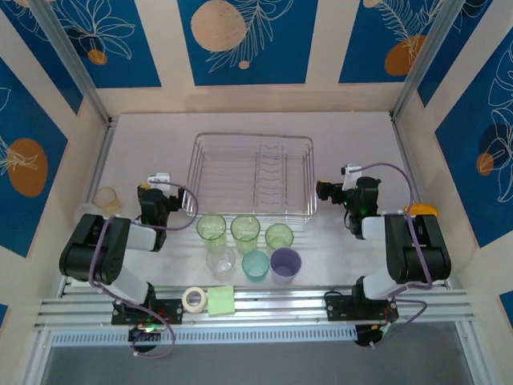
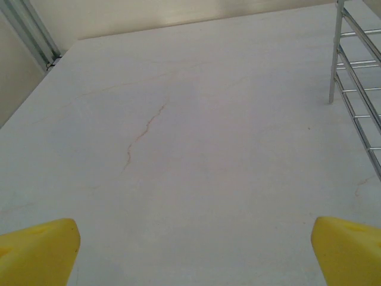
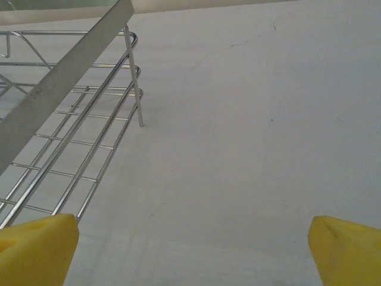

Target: Load the cups into the dish rack

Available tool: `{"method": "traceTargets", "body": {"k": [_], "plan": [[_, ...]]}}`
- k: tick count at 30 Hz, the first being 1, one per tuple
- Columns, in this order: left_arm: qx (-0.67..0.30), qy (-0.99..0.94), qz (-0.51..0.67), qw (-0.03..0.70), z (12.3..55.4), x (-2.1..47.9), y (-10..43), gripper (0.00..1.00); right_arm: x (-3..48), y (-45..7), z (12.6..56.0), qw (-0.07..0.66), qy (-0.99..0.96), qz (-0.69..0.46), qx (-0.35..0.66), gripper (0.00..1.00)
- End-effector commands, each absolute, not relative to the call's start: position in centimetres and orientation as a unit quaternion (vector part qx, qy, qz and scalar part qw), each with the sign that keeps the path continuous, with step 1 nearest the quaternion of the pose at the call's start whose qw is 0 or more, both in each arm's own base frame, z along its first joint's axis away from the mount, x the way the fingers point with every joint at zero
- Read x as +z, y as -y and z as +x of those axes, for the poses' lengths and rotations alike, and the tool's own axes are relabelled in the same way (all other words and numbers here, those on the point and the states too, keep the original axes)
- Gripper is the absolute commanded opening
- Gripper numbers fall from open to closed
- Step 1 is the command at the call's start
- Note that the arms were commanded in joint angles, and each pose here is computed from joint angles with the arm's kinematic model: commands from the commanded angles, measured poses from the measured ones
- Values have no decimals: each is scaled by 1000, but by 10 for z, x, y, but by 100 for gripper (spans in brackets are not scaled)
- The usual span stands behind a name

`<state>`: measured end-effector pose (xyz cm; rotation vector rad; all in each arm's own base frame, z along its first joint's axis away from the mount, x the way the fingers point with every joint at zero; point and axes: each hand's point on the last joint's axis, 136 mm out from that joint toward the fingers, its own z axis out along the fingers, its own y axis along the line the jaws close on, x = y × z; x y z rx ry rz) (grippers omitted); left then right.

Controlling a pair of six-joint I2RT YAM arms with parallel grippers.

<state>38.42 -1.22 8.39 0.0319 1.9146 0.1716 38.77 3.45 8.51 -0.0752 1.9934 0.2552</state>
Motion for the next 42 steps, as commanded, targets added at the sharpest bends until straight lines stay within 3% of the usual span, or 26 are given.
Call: {"method": "traceTargets", "body": {"k": [1,35,39,42], "plan": [[68,-805,24,589,393,95,14,100,93,-35,395,549,-828,-31,109,99],[73,-802,19,592,391,96,12,100,94,-34,396,549,-828,-29,105,99],[124,-781,-3,612,375,137,5,100,100,3,392,575,-815,69,22,99],[132,-743,-100,649,345,201,-20,100,110,-12,377,618,-785,31,10,99]]}}
